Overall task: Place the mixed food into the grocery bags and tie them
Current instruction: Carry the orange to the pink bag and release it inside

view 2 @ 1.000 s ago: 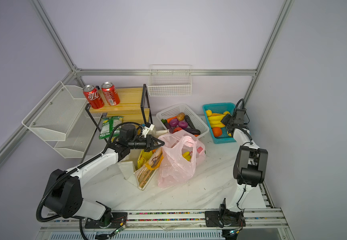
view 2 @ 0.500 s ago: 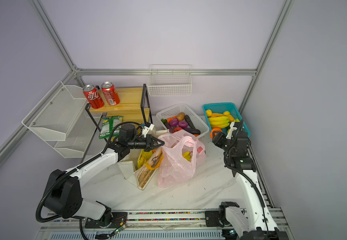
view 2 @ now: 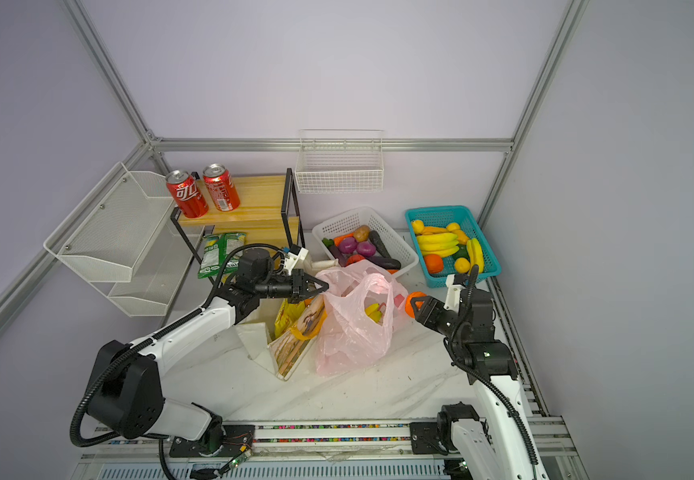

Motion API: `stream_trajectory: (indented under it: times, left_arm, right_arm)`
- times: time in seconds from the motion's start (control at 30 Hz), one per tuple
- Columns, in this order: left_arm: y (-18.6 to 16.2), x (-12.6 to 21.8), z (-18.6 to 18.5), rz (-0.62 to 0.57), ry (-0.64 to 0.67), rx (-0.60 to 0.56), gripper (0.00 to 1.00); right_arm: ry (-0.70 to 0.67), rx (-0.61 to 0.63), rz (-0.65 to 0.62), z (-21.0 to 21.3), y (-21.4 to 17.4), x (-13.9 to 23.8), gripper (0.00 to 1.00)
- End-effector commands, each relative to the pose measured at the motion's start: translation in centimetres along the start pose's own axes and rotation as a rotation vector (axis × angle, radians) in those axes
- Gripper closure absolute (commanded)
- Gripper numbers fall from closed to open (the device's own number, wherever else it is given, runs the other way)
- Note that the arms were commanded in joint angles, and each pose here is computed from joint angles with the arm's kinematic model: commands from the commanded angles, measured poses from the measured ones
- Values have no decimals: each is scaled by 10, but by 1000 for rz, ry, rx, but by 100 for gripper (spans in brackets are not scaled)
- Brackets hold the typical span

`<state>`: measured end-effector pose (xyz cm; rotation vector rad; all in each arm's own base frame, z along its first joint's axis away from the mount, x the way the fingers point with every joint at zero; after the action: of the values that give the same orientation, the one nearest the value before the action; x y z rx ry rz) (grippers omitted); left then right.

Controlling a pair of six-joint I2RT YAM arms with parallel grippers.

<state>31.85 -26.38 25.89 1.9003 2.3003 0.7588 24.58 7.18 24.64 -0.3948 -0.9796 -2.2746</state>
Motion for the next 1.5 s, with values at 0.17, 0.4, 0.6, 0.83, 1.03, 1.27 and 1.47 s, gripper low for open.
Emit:
stream_trajectory:
  times: [0.17, 0.4, 0.6, 0.83, 1.03, 1.27, 1.47]
  left_arm:
    - [-3, 5, -2, -16, -12, -19, 100]
    - [-3, 5, -2, -14, -13, -17, 100]
    - [-2, 5, -3, -15, -14, -19, 100]
    - [-3, 6, -3, -13, -17, -19, 100]
    - [-3, 5, -2, -8, -16, -15, 100]
    - [-3, 5, -2, -8, -16, -15, 100]
    - [-4, 5, -2, -7, -17, -17, 100]
  right_arm:
    - [206, 38, 62, 54, -6, -13, 51]
    - [290, 83, 104, 92, -20, -20, 51]
    - [376, 147, 174, 122, -44, -26, 51]
    - [232, 210, 177, 102, -64, -61, 51]
    - [55, 283, 238, 64, -80, -86, 49]
    - [-195, 326, 239, 15, -83, -95, 42]
    - [-130, 336, 269, 29, -85, -94, 33]
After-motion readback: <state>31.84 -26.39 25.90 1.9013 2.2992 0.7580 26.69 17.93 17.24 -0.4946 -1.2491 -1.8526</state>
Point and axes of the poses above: each gripper's point midway between its finger pads, its own x axis back along the fingers, its own z axis along the line the jaws close on, y = z × x, the point moved 2 cm from there along x, back along the fingers, and after that the axes turned 4 degrees about -x, right-handed, at the moved point
